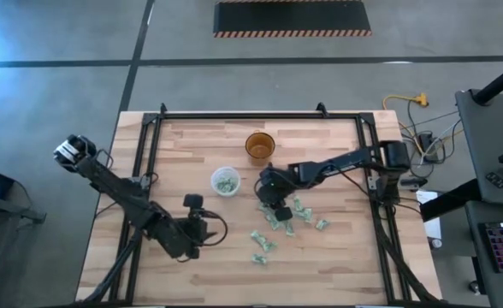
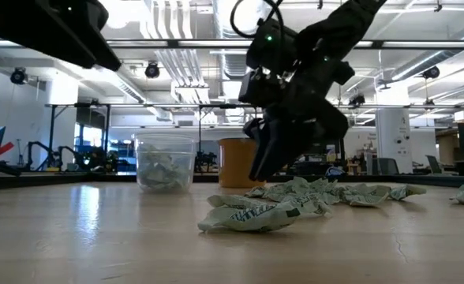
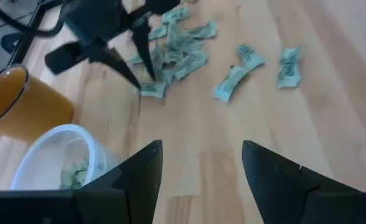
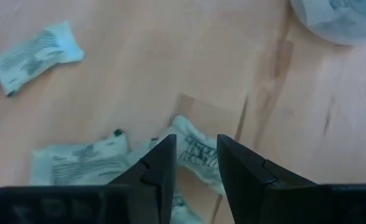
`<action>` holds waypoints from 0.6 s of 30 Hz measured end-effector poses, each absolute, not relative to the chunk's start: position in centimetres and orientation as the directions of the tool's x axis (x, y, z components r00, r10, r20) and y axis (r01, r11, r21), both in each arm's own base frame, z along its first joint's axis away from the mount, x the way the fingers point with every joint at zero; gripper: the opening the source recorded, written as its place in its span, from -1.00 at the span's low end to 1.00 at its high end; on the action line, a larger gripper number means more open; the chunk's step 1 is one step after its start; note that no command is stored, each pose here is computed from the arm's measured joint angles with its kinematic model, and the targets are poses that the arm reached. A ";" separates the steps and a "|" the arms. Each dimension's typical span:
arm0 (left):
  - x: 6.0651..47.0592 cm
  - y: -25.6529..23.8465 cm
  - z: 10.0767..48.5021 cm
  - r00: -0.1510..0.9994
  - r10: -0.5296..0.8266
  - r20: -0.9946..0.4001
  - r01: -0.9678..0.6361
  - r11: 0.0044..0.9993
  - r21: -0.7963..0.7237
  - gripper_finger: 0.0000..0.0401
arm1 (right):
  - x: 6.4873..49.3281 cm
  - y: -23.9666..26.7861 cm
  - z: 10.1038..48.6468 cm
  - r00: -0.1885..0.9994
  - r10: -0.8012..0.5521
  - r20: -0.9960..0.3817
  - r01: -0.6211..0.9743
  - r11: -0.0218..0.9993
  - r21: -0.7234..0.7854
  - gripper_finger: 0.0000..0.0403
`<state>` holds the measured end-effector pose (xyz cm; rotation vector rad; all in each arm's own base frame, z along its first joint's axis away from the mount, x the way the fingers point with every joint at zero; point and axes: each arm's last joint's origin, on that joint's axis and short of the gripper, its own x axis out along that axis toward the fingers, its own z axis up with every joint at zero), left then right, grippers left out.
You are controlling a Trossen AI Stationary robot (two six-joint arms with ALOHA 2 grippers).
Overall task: Pick and place Stevia / Truvia into bins
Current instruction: Put the stevia packet into the transparent bin
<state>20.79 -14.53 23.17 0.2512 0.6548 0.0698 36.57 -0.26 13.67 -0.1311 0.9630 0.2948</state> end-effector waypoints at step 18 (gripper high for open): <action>20.5 -14.8 23.6 0.809 0.122 -0.574 0.020 0.972 0.236 0.01 | 36.0 -0.6 12.7 0.491 0.161 -0.856 -0.308 0.951 0.002 -0.78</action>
